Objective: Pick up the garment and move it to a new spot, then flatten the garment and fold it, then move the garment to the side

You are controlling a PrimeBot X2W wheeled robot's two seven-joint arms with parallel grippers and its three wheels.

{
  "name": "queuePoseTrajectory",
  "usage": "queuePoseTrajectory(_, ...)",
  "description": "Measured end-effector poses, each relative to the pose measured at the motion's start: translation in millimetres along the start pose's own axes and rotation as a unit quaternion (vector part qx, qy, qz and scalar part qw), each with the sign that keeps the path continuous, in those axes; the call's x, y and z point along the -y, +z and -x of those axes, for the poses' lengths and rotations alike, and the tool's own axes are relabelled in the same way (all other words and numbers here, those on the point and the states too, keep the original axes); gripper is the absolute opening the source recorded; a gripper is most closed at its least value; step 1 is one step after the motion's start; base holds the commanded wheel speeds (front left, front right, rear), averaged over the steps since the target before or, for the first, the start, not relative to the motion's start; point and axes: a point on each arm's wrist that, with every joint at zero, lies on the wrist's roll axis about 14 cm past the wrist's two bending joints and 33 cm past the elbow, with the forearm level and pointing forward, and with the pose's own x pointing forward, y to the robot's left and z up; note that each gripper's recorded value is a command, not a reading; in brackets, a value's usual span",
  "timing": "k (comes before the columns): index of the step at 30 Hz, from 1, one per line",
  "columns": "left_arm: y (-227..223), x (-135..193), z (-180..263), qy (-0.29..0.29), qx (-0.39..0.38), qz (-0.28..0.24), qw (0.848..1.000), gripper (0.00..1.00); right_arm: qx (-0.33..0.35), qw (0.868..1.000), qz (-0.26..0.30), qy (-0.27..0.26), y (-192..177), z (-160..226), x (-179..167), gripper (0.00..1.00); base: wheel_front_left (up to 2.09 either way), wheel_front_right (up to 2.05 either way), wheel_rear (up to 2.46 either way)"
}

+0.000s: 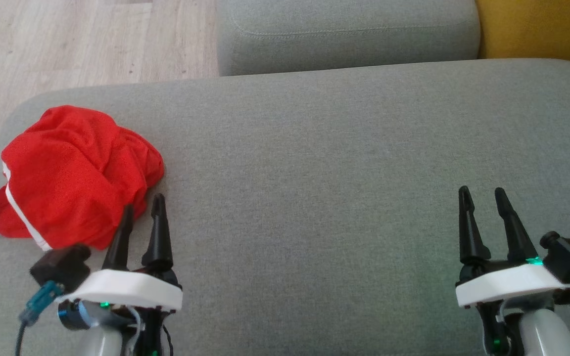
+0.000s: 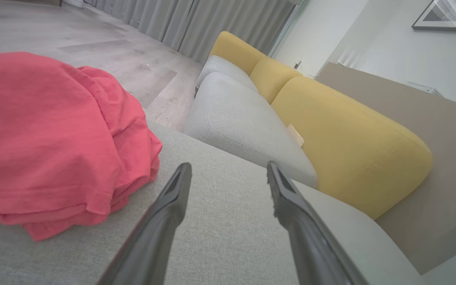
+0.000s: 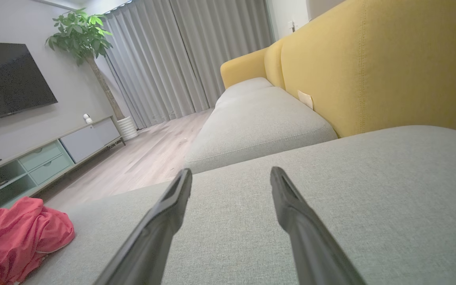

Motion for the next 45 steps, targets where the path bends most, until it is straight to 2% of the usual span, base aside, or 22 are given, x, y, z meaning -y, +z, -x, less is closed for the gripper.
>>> queuePoseTrajectory(14, -10, 16, 7, -0.025, -0.001, -0.139, 0.99, 1.0, 0.003, 0.995, 0.096, 0.024, -2, 0, -11, 1.0, 0.0, 0.0, 0.0)
queuePoseTrajectory(21, -25, 14, 13, -0.027, -0.013, -0.209, 0.977, 1.0, 0.0, 0.987, 0.155, 0.039, -6, 1, -17, 1.0, 0.0, 0.0, 0.0)
queuePoseTrajectory(33, -30, 23, 18, -0.05, 0.009, -0.307, 0.95, 1.0, 0.003, 0.971, 0.232, 0.059, -9, 2, -23, 1.0, 0.0, 0.0, 0.0)
queuePoseTrajectory(39, -17, 31, 17, -0.05, 0.041, -0.31, 0.949, 1.0, 0.012, 0.973, 0.225, 0.056, -6, 1, -21, 1.0, 0.0, 0.0, 0.0)
queuePoseTrajectory(45, 2, 35, 15, -0.039, 0.073, -0.282, 0.956, 1.0, 0.02, 0.989, 0.141, 0.042, -6, 1, -17, 1.0, 0.0, 0.0, 0.0)
